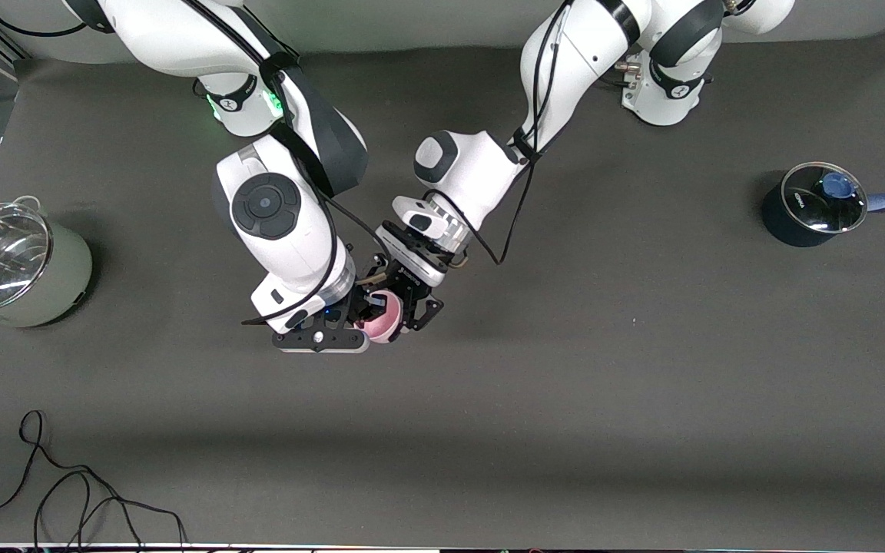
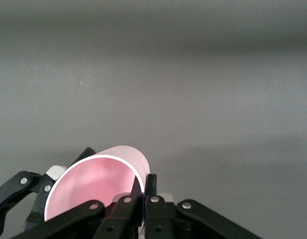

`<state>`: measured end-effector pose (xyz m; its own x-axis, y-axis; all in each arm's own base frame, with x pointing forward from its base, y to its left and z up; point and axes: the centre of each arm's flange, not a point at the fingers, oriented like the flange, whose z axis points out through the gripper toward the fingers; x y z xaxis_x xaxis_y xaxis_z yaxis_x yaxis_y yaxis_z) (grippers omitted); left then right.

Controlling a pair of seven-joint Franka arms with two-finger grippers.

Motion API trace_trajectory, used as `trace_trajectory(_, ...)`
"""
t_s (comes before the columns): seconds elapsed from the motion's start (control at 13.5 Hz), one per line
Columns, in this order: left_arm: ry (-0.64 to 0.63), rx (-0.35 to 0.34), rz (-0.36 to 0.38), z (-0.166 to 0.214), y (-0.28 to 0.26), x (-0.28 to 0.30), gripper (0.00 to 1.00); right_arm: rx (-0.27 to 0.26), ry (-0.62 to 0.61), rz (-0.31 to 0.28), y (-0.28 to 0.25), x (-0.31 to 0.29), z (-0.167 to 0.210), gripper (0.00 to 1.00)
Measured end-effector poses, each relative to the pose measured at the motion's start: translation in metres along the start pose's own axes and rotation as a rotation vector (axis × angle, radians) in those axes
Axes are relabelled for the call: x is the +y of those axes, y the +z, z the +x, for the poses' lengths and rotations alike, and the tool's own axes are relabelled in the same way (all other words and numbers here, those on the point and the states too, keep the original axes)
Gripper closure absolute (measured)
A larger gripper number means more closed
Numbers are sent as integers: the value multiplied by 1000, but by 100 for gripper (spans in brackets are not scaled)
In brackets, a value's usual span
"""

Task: Transfer pink cup from left to right arm
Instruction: 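Close the right gripper on the pink cup's side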

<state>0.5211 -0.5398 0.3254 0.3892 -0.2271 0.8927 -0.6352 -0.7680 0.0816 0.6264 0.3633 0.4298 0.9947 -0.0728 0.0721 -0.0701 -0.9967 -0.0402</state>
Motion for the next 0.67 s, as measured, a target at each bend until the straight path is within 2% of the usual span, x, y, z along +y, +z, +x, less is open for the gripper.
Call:
trace_trajectory(0.22,3,2,11,0,0,-5,1,-3,18,-6,0,3,1,97)
trace_trajectory(0.67,12,5,19,2,1,-10,0,6,22,-1,-2,3,3,97)
